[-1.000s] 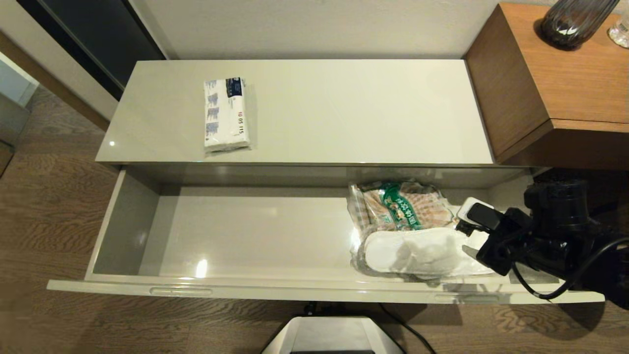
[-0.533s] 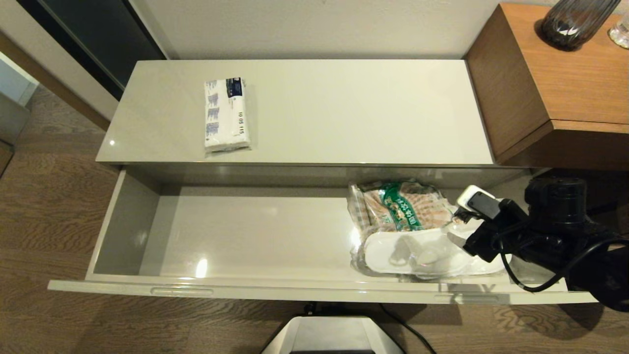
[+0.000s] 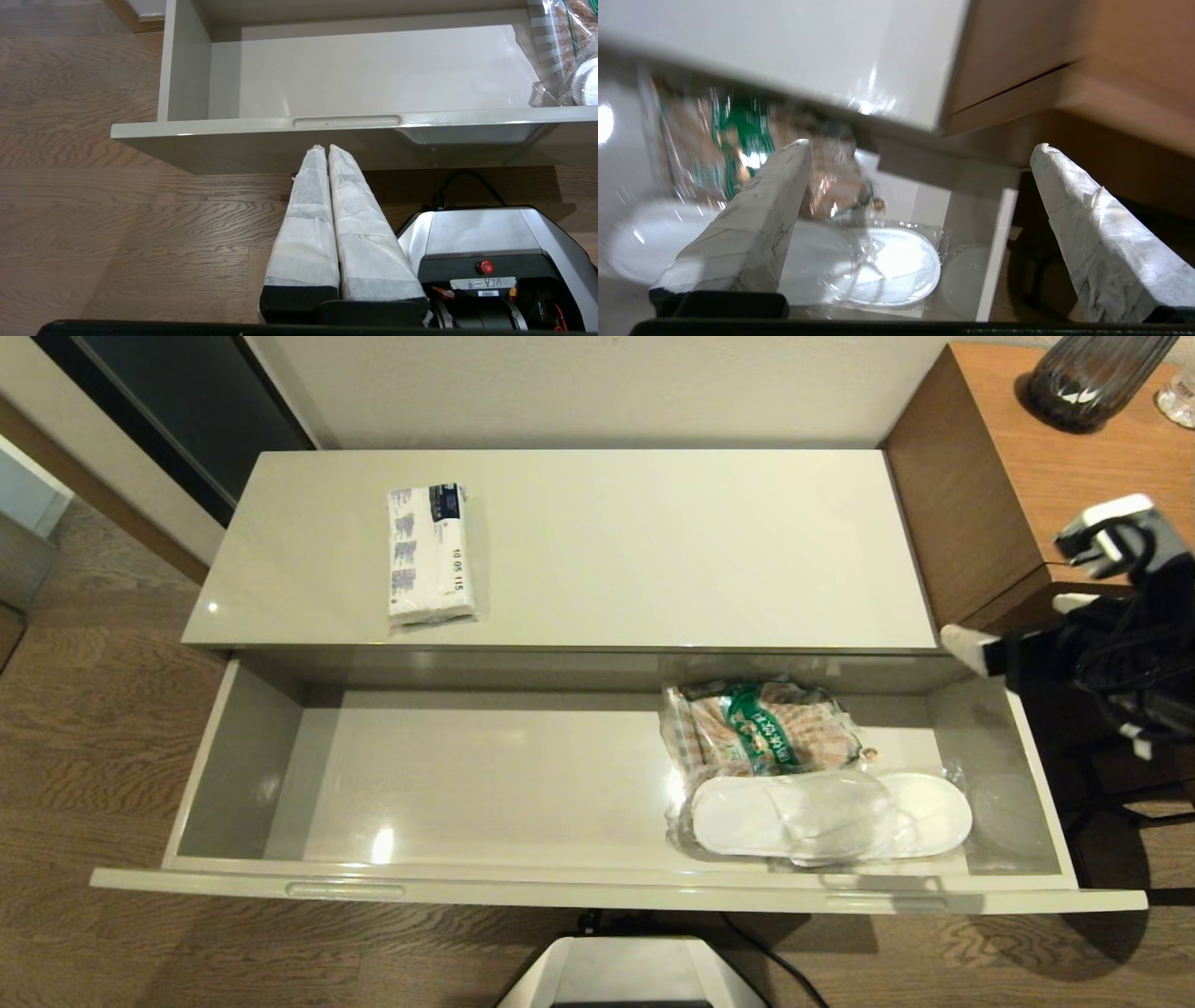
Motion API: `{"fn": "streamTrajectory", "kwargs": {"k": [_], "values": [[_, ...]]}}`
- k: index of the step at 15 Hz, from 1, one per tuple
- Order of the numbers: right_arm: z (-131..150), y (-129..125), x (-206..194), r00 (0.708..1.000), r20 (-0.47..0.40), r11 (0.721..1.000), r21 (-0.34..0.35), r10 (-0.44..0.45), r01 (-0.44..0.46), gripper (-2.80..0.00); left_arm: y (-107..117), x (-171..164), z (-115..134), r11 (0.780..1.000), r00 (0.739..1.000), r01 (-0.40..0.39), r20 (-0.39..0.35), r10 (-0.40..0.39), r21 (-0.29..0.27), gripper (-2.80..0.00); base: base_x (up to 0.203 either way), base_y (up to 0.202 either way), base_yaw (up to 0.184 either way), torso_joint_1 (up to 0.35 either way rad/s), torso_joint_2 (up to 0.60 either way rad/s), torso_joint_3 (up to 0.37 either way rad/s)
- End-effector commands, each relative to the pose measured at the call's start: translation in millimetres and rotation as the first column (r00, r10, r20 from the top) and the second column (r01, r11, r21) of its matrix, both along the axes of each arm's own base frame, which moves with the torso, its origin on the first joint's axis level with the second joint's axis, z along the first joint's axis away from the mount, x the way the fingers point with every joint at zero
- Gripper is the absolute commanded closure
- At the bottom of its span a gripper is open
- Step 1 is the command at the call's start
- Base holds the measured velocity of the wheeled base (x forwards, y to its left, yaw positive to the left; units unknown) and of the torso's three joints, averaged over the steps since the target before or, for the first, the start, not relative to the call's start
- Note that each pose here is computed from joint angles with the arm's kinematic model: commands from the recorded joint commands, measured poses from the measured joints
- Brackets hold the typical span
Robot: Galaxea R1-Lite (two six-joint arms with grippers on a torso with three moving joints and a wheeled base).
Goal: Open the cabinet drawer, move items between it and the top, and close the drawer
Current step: Pick up the tissue on the table
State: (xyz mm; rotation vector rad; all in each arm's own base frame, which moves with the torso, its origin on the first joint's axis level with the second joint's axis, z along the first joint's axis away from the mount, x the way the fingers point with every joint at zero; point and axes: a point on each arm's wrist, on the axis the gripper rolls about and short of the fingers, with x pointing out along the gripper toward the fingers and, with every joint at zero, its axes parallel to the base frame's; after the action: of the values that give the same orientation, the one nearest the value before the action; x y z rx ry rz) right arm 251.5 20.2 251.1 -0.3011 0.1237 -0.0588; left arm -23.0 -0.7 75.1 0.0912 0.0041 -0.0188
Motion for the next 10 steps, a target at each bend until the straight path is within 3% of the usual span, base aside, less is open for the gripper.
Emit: {"fn": "streamTrajectory", "kwargs": {"k": [1,3,5,7,8,10], "values": [[60.7,-6.2,-51.5,0.998,0.037,0.988,0.147,-0.047,0.041,-2.8,0.0,0.1,0.0,1.0,1.0,0.0,-0.001,0.0,0.001,0.0,0.0,0.0,0.0,0.0,0.0,0.0],[84.0,-10.3,-92.5,0.994,-0.066,0.937,0.333,-0.086,0.103,-2.8,0.0,0.1,0.0,1.0,1.0,0.0,-0.001,0.0,0.001,0.0,0.0,0.0,0.0,0.0,0.0,0.0],[92.8,-15.0,-143.0,0.979,-0.16,0.83,0.524,-0.126,0.192,-2.8,0.0,0.1,0.0,1.0,1.0,0.0,-0.001,0.0,0.002,0.0,0.0,0.0,0.0,0.0,0.0,0.0],[84.0,-18.2,-177.6,0.957,-0.246,0.74,0.613,-0.152,0.275,-2.8,0.0,0.1,0.0,1.0,1.0,0.0,-0.001,0.0,0.001,0.0,0.0,0.0,0.0,0.0,0.0,0.0],[73.9,-19.4,-191.5,0.937,-0.309,0.705,0.629,-0.161,0.329,-2.8,0.0,0.1,0.0,1.0,1.0,0.0,-0.001,0.0,0.002,0.0,0.0,0.0,0.0,0.0,0.0,0.0],[59.3,-21.4,-213.3,0.918,-0.356,0.644,0.664,-0.174,0.38,-2.8,0.0,0.1,0.0,1.0,1.0,0.0,-0.001,0.0,0.002,0.0,0.0,0.0,0.0,0.0,0.0,0.0]]}}
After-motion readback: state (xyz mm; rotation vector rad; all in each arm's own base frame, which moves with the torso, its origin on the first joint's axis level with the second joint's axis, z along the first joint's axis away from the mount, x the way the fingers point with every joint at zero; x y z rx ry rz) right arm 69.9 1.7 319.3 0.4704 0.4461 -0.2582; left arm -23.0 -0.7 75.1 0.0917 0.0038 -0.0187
